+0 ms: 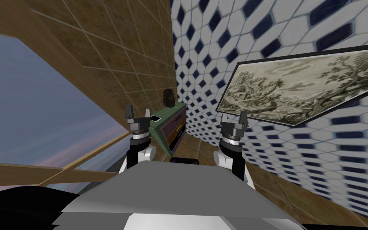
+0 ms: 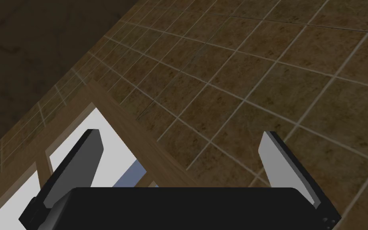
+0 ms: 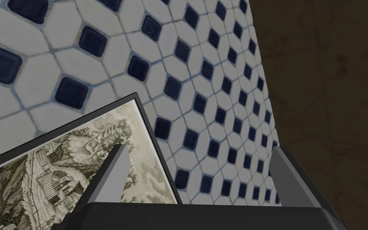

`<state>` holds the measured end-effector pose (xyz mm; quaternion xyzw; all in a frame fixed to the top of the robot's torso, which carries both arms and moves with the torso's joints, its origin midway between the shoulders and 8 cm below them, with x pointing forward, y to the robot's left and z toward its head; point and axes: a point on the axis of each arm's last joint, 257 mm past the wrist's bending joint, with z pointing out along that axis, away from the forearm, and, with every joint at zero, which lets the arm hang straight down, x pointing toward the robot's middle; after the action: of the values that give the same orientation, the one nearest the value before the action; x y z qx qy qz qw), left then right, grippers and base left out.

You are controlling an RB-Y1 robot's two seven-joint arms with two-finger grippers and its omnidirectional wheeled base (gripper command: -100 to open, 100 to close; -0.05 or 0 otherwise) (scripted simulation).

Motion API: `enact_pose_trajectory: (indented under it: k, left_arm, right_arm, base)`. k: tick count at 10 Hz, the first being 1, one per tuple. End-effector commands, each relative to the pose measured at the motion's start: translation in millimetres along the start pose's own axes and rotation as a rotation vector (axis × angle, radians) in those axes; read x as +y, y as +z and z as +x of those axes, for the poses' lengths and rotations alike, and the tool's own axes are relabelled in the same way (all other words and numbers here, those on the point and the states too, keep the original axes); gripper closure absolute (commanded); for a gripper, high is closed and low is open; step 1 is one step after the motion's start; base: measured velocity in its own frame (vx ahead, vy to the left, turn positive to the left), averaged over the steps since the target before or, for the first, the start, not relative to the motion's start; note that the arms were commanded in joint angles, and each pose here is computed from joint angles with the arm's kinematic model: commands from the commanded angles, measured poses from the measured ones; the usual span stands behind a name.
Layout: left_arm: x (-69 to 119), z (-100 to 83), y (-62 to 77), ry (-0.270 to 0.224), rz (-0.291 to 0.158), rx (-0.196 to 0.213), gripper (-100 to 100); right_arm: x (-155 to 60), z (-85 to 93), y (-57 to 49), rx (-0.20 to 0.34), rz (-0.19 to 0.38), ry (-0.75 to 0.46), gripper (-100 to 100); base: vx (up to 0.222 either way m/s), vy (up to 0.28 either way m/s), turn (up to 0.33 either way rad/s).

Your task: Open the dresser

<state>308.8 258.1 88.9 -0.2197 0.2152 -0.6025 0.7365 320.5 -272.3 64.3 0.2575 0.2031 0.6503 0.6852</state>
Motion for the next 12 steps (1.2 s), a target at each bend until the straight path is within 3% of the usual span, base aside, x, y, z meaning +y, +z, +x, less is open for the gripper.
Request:
enact_pose_trajectory:
  k: [1, 9, 10, 12]
  left_arm:
    - [0.0, 0.0, 0.0, 0.0, 0.0, 0.0, 0]
    - [-0.2, 0.0, 0.1, 0.0, 0.0, 0.0, 0]
    - [3.7, 5.0, -1.6, 0.005, -0.006, 0.032, -100]
    - [13.1, 12.2, -5.6, 0.011, -0.021, 0.08, -100]
  right_arm:
    - [0.0, 0.0, 0.0, 0.0, 0.0, 0.0, 0]
    - [0.2, 0.0, 0.1, 0.0, 0.0, 0.0, 0]
    - [0.2, 0.0, 0.1, 0.0, 0.0, 0.0, 0]
    - [-0.1, 0.0, -0.1, 0.0, 0.0, 0.0, 0]
  base:
    - [0.0, 0.0, 0.0]
    - [0.0, 0.0, 0.0]
    - [0.011, -0.001, -0.004]
    - [0.014, -0.004, -0.008]
